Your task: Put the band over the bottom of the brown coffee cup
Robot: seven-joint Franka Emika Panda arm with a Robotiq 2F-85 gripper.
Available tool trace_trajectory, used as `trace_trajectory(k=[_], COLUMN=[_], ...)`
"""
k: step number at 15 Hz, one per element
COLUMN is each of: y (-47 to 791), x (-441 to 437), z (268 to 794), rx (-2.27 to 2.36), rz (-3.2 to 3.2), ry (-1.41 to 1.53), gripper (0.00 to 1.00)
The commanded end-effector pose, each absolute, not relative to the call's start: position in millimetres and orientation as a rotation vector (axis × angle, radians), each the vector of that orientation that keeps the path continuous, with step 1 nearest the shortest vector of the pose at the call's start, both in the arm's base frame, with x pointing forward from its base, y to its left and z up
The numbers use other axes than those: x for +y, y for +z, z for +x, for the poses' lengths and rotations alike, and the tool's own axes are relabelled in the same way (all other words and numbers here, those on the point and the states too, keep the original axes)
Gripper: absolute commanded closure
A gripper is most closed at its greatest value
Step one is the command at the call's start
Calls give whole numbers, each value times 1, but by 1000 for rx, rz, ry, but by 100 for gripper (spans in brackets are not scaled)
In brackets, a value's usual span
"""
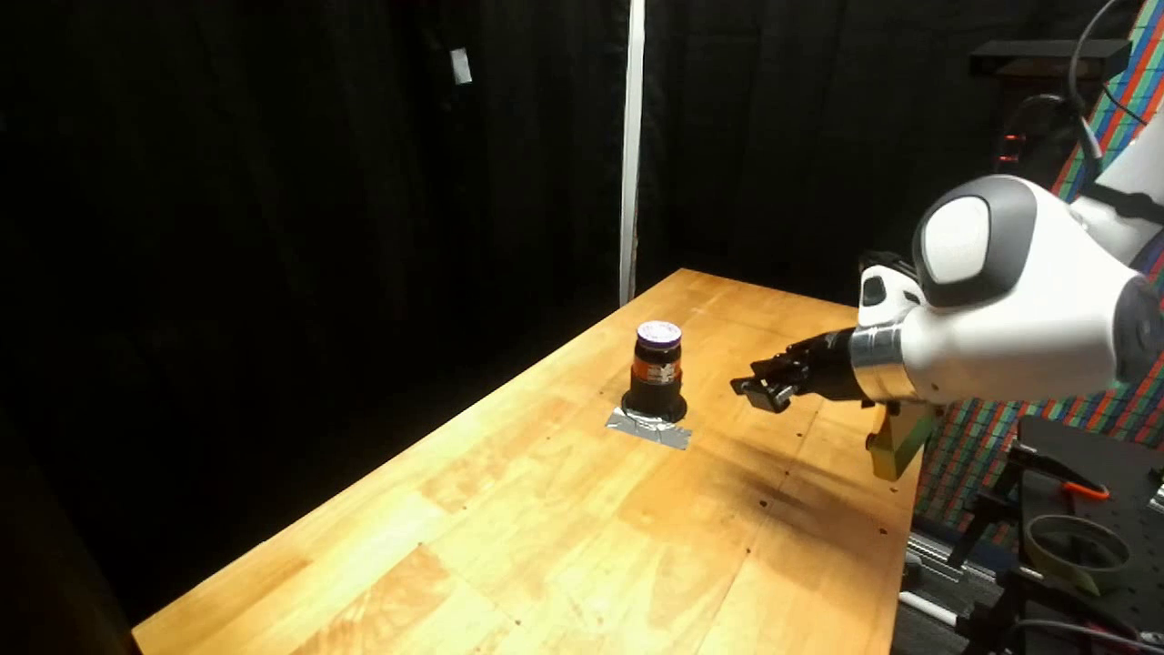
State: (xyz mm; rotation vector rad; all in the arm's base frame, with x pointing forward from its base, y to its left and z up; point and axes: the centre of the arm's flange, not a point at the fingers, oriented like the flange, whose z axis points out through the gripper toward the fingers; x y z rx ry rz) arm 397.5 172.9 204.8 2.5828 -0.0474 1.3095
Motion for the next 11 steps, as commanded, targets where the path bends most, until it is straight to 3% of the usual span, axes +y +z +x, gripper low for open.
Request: trace_trajectory(k=[1, 4, 11], y=[286, 308, 324], x=[159, 141, 133], z=[427, 437, 447], rx=[22, 44, 52], rz=[2650, 2689, 2796], ry=[1085, 933, 711], gripper=[24, 0, 0])
